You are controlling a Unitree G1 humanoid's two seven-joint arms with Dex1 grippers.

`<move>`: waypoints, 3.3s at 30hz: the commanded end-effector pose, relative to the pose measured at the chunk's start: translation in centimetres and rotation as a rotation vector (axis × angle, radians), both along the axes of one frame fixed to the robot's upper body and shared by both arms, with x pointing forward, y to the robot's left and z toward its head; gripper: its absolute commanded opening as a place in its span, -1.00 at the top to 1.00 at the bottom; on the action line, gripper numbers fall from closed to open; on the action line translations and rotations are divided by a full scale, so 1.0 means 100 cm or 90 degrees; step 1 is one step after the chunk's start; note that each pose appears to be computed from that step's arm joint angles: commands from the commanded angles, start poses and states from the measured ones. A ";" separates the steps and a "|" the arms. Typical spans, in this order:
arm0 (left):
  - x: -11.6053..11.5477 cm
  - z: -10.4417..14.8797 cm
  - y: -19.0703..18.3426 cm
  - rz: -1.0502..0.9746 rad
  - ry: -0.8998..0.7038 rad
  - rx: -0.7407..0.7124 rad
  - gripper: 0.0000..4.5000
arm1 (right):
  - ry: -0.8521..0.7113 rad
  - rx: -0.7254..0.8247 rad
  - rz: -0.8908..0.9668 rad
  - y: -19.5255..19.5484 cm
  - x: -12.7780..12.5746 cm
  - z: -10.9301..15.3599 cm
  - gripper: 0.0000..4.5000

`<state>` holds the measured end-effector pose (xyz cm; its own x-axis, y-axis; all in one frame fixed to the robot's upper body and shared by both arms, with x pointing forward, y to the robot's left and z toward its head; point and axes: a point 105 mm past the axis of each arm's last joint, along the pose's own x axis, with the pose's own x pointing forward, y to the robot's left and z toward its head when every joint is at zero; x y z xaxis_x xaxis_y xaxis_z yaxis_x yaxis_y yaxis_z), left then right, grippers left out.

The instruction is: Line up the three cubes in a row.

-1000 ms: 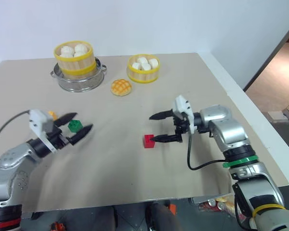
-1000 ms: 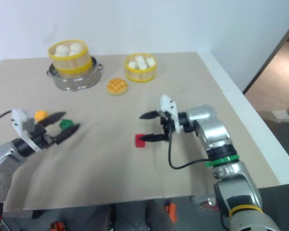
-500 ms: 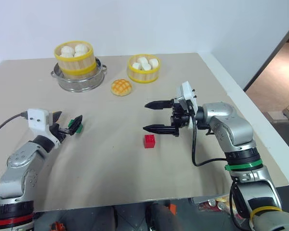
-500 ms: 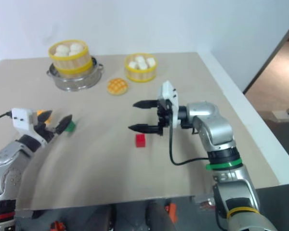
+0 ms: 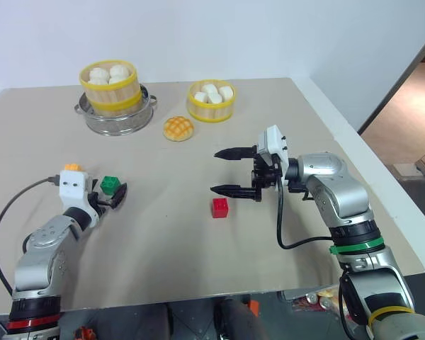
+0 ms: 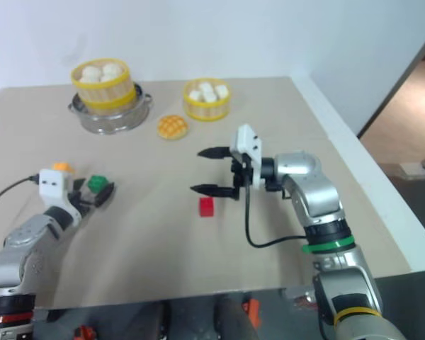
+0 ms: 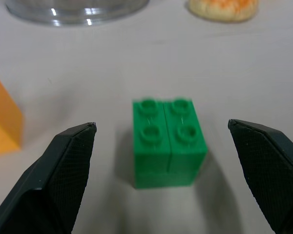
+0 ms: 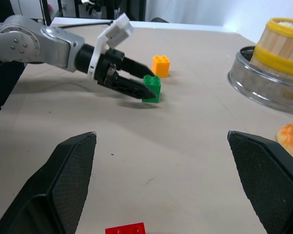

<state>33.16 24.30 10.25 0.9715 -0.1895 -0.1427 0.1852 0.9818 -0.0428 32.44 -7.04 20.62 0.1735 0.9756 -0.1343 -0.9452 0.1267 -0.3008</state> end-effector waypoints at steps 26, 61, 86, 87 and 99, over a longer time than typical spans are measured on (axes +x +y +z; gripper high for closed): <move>-0.017 0.026 -0.103 -0.645 -0.047 0.211 0.41 | -0.039 -0.020 -0.007 -0.006 0.008 0.008 -1.00; -0.024 0.011 -0.139 -0.767 -0.009 0.210 0.41 | -0.025 -0.035 -0.035 -0.017 0.006 -0.003 -1.00; -0.017 0.023 -0.121 -0.709 -0.011 0.228 -0.99 | -0.034 -0.009 0.046 -0.013 -0.015 0.002 -1.00; -0.018 0.029 -0.118 -0.701 -0.016 0.222 -0.99 | -0.035 -0.010 0.045 -0.014 -0.016 0.002 -1.00; -0.018 0.096 -0.020 -0.370 -0.022 0.008 -0.99 | -0.041 -0.007 0.027 -0.021 -0.019 0.006 -1.00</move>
